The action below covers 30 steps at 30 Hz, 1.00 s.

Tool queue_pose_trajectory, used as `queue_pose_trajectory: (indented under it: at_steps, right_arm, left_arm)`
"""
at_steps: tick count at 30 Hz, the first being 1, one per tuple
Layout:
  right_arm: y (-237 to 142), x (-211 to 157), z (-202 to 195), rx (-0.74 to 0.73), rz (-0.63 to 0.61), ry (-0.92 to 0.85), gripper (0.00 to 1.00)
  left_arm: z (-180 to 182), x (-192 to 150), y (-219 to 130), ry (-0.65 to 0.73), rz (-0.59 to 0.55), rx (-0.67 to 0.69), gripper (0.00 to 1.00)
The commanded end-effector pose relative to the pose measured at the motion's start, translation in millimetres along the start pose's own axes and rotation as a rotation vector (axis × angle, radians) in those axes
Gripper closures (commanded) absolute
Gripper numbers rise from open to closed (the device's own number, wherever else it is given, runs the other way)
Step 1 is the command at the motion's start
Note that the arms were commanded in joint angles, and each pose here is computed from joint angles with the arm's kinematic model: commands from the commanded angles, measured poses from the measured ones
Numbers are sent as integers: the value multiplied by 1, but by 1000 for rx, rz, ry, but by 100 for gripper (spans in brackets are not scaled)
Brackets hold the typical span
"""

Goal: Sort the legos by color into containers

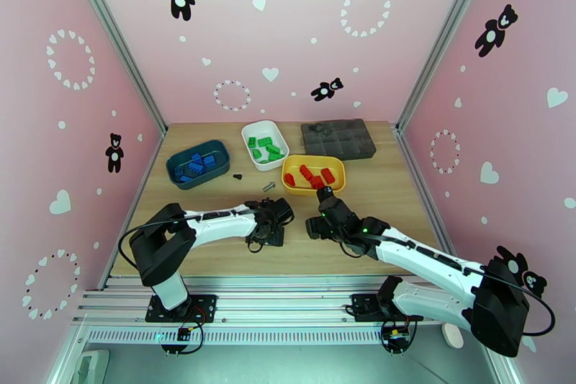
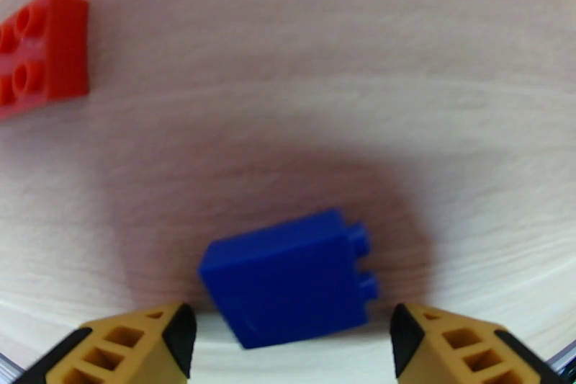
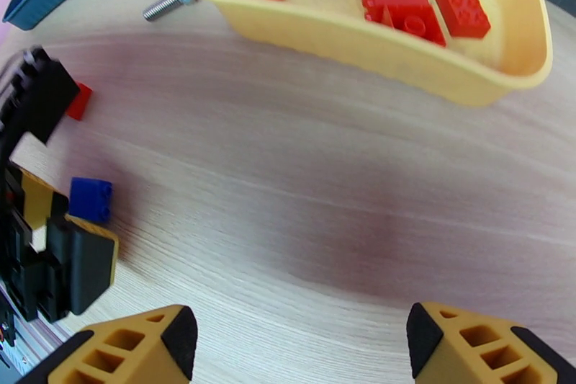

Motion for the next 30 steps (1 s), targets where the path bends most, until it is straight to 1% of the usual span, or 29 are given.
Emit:
queue_pose_trajectory:
  at_steps: [1,4,7,10,15,17,21,24,28,30]
  right_arm:
    - [0,-4,-2,-5,3,12,18]
    - [0,-3,-3,-7,0,8,18]
    - [-2,-2,-3,-8,-3,6,18]
    - [-1,-3,-3,-8,0,5,18]
    - [0,-4,-2,-4,1,5,18]
    - [2,-4,-1,3,1,6,18]
    - [3,-2,5,31,-1,7,19]
    - [5,3,17,92,-8,14,19]
    - [10,16,48,223,-29,14,19]
    - [14,27,71,270,-36,-12,20]
  left_arm:
    - [-16,11,1,-23,-34,-34,24]
    - [-22,14,3,-19,-33,-43,25]
    - [-22,16,7,-15,-38,-24,28]
    - [-21,18,12,-4,-44,7,35]
    - [-19,22,12,0,-59,29,52]
    - [-18,25,9,1,-74,38,56]
    - [-15,34,-5,6,-110,43,58]
    - [-7,46,-20,-15,-131,24,59]
    - [16,73,-44,-73,-187,-9,59]
    - [33,91,-60,-114,-224,-27,59]
Point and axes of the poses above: each hand's point on the last joint's axis, 136 mm out from that joint toward the fingers, its own y axis out along the fingers, its own z axis along the line the jaws close on, x = y × z, the point moved 1 cm from there along -y, back along the fingers, and after that the axes turned 6 degrees about -y, right-handed, at the moved point
